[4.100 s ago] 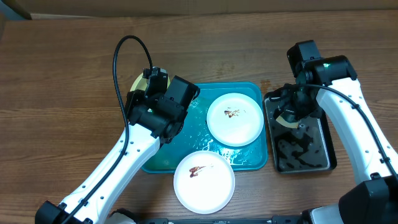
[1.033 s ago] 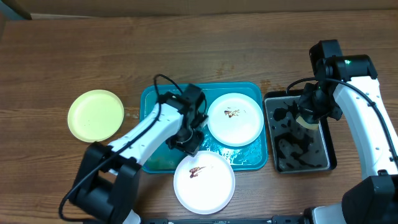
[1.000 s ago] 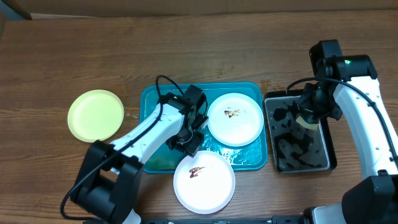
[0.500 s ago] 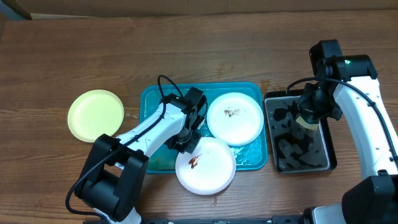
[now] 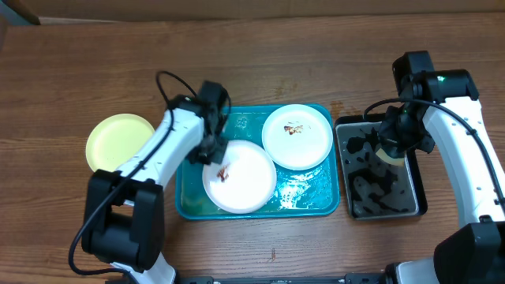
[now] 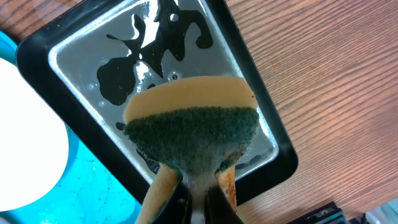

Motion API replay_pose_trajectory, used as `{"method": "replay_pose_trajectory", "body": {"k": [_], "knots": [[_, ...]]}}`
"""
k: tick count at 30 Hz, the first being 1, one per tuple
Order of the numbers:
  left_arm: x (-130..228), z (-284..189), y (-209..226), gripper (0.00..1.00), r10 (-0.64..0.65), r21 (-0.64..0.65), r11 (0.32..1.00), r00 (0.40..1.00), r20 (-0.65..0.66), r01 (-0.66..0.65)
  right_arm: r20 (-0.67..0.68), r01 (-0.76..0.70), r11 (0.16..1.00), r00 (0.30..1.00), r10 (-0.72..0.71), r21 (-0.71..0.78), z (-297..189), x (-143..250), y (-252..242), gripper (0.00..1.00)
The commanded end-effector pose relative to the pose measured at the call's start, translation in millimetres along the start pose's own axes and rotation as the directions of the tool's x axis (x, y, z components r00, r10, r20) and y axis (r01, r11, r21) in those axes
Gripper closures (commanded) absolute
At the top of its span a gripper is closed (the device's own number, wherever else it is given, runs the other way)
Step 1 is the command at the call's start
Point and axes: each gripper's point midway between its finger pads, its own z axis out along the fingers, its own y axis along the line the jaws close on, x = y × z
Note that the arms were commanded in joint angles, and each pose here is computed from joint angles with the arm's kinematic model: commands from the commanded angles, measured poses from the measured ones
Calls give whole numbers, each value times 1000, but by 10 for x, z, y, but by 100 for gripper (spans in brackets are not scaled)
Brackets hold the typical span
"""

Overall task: Clean dirty plates on tray and stack at the side
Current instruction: 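Move left gripper to the pink-white plate and grip its rim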

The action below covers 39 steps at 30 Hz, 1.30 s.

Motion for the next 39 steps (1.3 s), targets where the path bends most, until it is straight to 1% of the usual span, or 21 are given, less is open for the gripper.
{"method": "replay_pose_trajectory", "body": {"k": [1, 2, 3, 4, 5, 6, 8, 10, 12, 14, 15, 16, 17, 18, 21, 23, 24, 26, 30, 34, 39], "knots": [[-306, -212, 174, 95, -18, -21, 1000, 996, 88, 20, 24, -2, 1000, 1000, 2, -1, -54, -52, -8, 96], [-385, -284, 210, 83, -27, -21, 999, 993, 115, 30, 24, -2, 1000, 1000, 2, 0, -54, -51, -9, 96], [-452, -344, 240, 60, -36, -20, 999, 990, 138, 39, 23, -2, 1000, 1000, 2, 0, -54, -48, -11, 96], [-510, -402, 262, 45, -42, -19, 999, 986, 159, 46, 22, -1, 1000, 1000, 1, 1, -53, -47, -11, 96], [-564, -460, 276, 38, -48, -16, 999, 983, 178, 52, 21, -1, 1000, 1000, 1, 1, -53, -45, -12, 96], [-603, -511, 264, 34, -59, -2, 998, 980, 192, 61, 21, -1, 1000, 1000, 1, 1, -53, -45, -12, 96], [-628, -566, 170, 22, -64, 52, 997, 978, 197, 54, 21, -1, 1000, 1000, 1, 1, -53, -45, -12, 96], [-561, -575, -14, 0, -67, 150, 988, 984, 165, 42, 22, -2, 1000, 1000, 2, 0, -53, -48, -11, 96], [-394, -586, -248, 0, -99, 268, 961, 992, 80, 74, 22, -2, 1000, 1000, 2, 0, -53, -48, -11, 96], [-205, -603, -421, 0, -158, 339, 928, 987, -29, 158, 22, -1, 1000, 1000, 1, 0, -53, -48, -11, 96], [-96, -600, -482, 0, -206, 347, 910, 974, -97, 227, 23, -2, 1000, 1000, 2, 0, -54, -48, -11, 96], [-7, -589, -524, 0, -257, 340, 893, 954, -156, 296, 23, -2, 1000, 1000, 2, 0, -54, -49, -10, 96], [88, -571, -574, 1, -325, 326, 863, 918, -226, 386, 23, -2, 1000, 1000, 2, 0, -54, -49, -10, 96], [158, -556, -626, 0, -370, 319, 835, 886, -279, 449, 23, -2, 1000, 1000, 2, 0, -54, -49, -10, 96], [315, -470, -765, 0, -428, 311, 773, 816, -388, 554, 23, -2, 1000, 1000, 2, 0, -54, -48, -11, 96], [438, -368, -780, 2, -507, 235, 729, 738, -446, 643, 22, -1, 1000, 1000, 1, 1, -53, -47, -11, 96], [490, -302, -789, 2, -543, 196, 709, 702, -461, 677, 22, -1, 1000, 1000, 1, 1, -53, -47, -11, 96], [551, -202, -852, 2, -581, 160, 680, 660, -476, 715, 22, -1, 1000, 1000, 1, 1, -53, -47, -11, 96], [625, -55, -1009, 2, -628, 106, 660, 623, -466, 744, 22, -1, 1000, 1000, 1, 1, -53, -46, -12, 96], [665, 37, -983, 0, -733, -19, 622, 573, -366, 783, 22, 18, 1000, 1000, -18, 1, -53, -47, -12, 96], [608, 62, -1035, 0, -785, -35, 568, 528, -323, 823, 22, 18, 1000, 1000, -18, 1, -53, -48, -11, 96]]}}
